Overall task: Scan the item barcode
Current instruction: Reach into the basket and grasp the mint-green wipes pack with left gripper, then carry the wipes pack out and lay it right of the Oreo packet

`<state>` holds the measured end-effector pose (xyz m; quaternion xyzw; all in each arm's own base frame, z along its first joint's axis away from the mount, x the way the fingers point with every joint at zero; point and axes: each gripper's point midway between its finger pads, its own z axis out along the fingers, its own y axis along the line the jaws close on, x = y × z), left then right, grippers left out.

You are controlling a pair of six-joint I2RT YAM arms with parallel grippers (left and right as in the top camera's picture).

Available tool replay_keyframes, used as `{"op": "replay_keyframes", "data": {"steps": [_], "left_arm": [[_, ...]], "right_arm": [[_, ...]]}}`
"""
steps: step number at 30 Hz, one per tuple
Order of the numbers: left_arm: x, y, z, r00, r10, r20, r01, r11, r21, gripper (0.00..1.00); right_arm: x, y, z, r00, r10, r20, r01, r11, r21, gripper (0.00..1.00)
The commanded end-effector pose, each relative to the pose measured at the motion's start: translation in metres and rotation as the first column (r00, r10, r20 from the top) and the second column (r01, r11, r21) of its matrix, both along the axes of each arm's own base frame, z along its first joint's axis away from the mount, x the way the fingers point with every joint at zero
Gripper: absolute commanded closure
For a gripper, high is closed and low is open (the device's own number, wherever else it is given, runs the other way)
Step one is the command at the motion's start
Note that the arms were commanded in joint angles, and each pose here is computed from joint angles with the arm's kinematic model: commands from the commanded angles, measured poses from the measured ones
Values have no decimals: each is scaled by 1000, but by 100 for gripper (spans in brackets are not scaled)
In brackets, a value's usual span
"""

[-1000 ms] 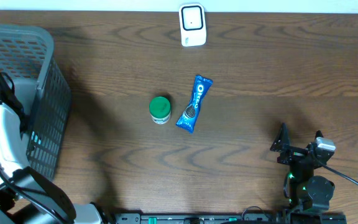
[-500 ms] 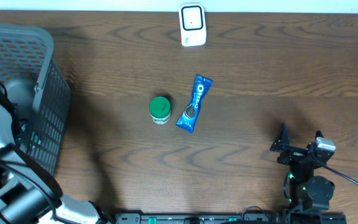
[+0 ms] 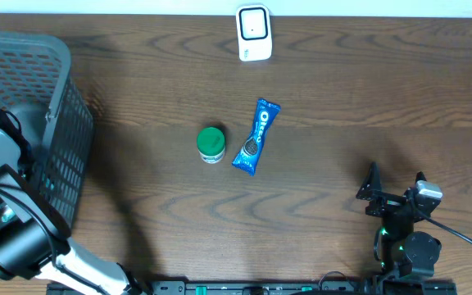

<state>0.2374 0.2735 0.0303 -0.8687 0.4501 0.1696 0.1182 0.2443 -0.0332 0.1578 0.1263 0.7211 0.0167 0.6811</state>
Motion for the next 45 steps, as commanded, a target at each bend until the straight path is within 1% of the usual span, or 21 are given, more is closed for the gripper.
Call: {"op": "replay_keyframes", "data": {"steps": [1,3,4,6,8,11,13,15,18,22,25,27,29,32,34,35,37,39,40,41,45], "left_arm": [[-7,-1,-10,999,-1,-43,1,1000,-8,7],[-7,-1,-10,998,-28,-54,27,1000,-14,24],[-7,0,-10,998,-39,-57,38,999,-16,28],[-6,0,-10,996,-57,-63,56,998,-20,32],[-6,0,-10,994,-81,-71,80,996,-26,45],[-7,2,-5,990,-116,-77,114,993,-29,58],[-6,5,2,989,-134,-70,133,991,-19,59],[-4,8,14,985,-162,-58,163,987,-2,67],[4,16,46,973,-229,-27,230,972,55,69],[12,23,113,958,-281,58,265,944,197,69],[21,16,168,922,-336,192,269,913,305,68],[37,1,208,838,-440,323,313,872,377,68],[55,-25,249,696,-556,454,363,819,445,68],[78,-82,306,417,-695,586,442,718,537,68],[89,-127,335,232,-756,612,499,632,593,68],[93,-150,343,160,-775,612,527,591,611,68],[101,-194,350,54,-796,602,584,514,628,68],[109,-239,349,-56,-808,587,650,416,636,68],[114,-270,345,-127,-806,578,690,347,635,68],[118,-295,341,-176,-803,570,718,291,632,68],[131,-383,312,-309,-811,497,784,78,616,68]], "right_arm": [[0,0,0,1000,-3,2,3,1000,6,1],[0,0,0,1000,-3,2,3,1000,6,1],[0,0,0,1000,-3,2,3,1000,6,1],[0,0,0,1000,-3,2,3,1000,6,1],[0,0,0,1000,-3,2,3,1000,6,1],[0,0,0,1000,-3,2,3,1000,6,1],[0,0,0,1000,-3,2,3,1000,6,1],[0,0,0,1000,-3,2,3,1000,6,1],[0,0,0,1000,-3,2,3,1000,6,1],[0,0,0,1000,-3,2,3,1000,6,1],[0,0,0,1000,-3,2,3,1000,6,1],[0,0,0,1000,-3,2,3,1000,6,1],[0,0,0,1000,-3,2,3,1000,6,1],[0,0,0,1000,-3,2,3,1000,6,1],[0,0,0,1000,-3,2,3,1000,6,1],[0,0,0,1000,-3,2,3,1000,6,1],[0,0,0,1000,-3,2,3,1000,6,1],[0,0,0,1000,-3,2,3,1000,6,1],[0,0,0,1000,-3,2,3,1000,6,1],[0,0,0,1000,-3,2,3,1000,6,1],[0,0,0,1000,-3,2,3,1000,6,1]]}}
